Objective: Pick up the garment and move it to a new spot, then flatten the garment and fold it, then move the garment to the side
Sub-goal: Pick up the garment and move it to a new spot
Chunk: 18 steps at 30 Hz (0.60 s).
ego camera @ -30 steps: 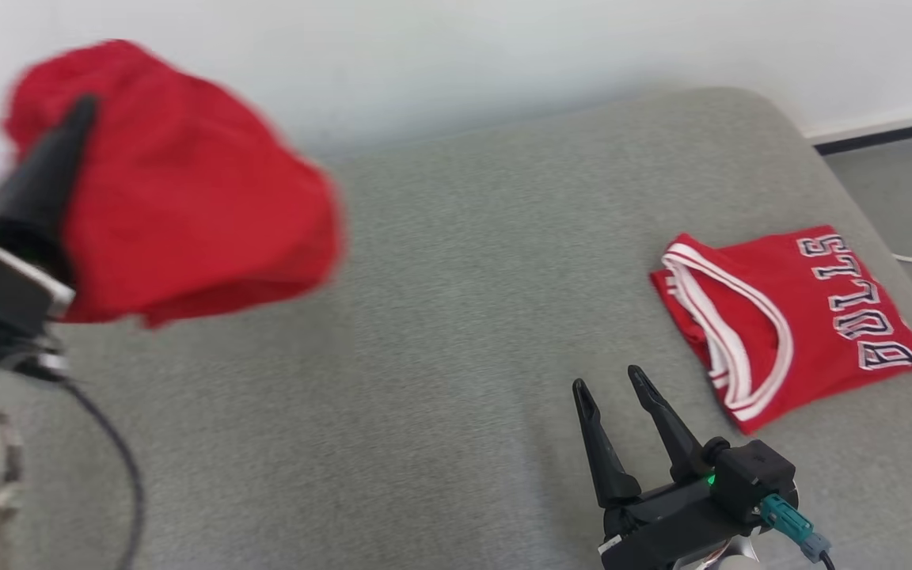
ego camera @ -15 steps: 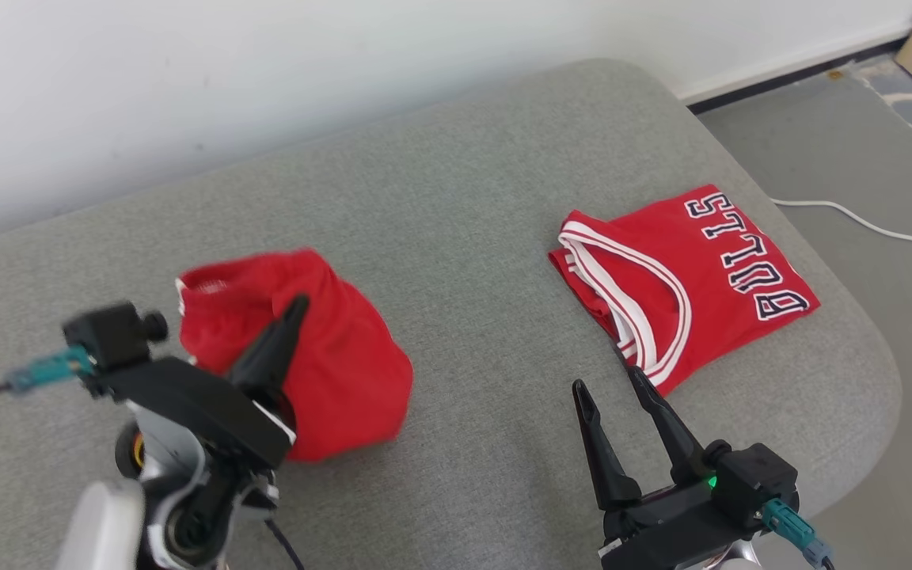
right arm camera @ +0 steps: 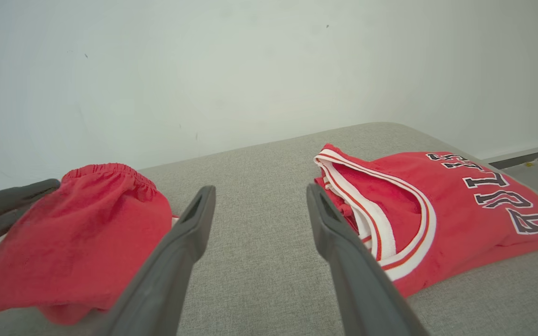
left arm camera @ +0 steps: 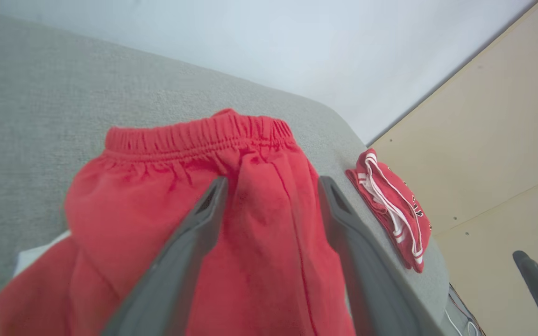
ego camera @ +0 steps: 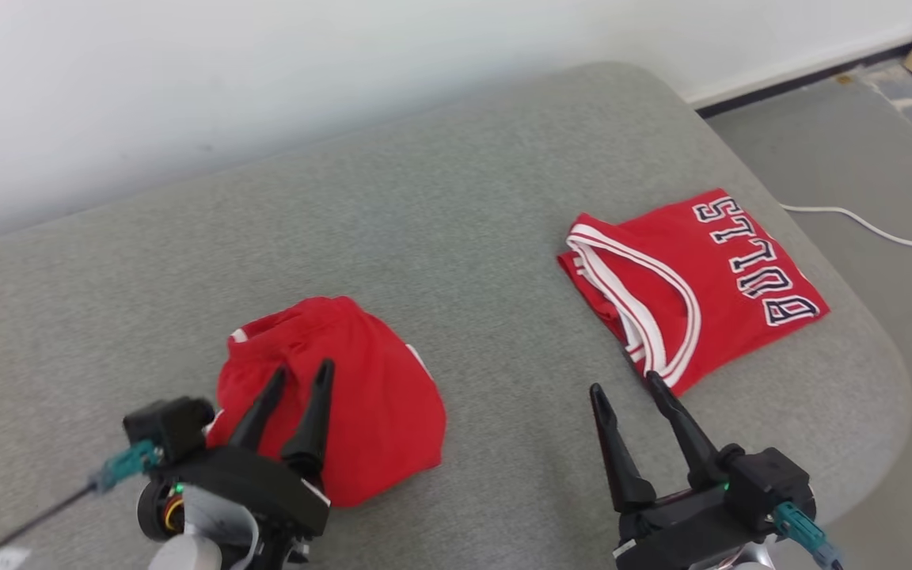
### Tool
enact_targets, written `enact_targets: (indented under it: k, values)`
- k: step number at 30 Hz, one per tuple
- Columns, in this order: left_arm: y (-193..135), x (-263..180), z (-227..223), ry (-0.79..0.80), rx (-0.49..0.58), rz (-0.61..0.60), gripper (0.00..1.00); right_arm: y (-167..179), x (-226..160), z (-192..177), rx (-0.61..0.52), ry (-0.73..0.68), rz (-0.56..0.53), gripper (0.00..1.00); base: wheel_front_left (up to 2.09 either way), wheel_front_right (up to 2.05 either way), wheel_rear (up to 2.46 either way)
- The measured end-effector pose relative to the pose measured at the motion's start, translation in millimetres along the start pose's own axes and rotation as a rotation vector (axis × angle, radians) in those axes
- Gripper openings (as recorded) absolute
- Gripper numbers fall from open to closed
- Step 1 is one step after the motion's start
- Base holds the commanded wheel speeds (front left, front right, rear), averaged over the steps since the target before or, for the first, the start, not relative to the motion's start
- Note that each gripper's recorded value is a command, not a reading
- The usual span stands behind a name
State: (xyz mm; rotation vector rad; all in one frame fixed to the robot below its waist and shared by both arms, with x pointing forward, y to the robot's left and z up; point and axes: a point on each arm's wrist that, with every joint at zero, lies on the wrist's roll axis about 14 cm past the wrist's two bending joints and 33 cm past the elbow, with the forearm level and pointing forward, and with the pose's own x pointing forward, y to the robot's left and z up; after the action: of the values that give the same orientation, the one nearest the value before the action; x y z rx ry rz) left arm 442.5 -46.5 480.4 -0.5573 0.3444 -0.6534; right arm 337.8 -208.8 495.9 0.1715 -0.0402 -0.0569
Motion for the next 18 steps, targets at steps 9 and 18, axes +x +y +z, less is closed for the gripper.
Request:
enact_targets:
  k: [9, 18]
  values:
    - [30, -51, 46, -0.311, 0.091, 0.087, 1.0, 1, 3, 0, -0.017, -0.003, 0.01, 1.0, 0.0, 0.0, 0.0]
    - [81, -119, 72, -0.426, 0.183, 0.293, 1.0, 5, 3, 0, -0.027, -0.001, 0.027, 1.0, 0.0, 0.0, 0.0]
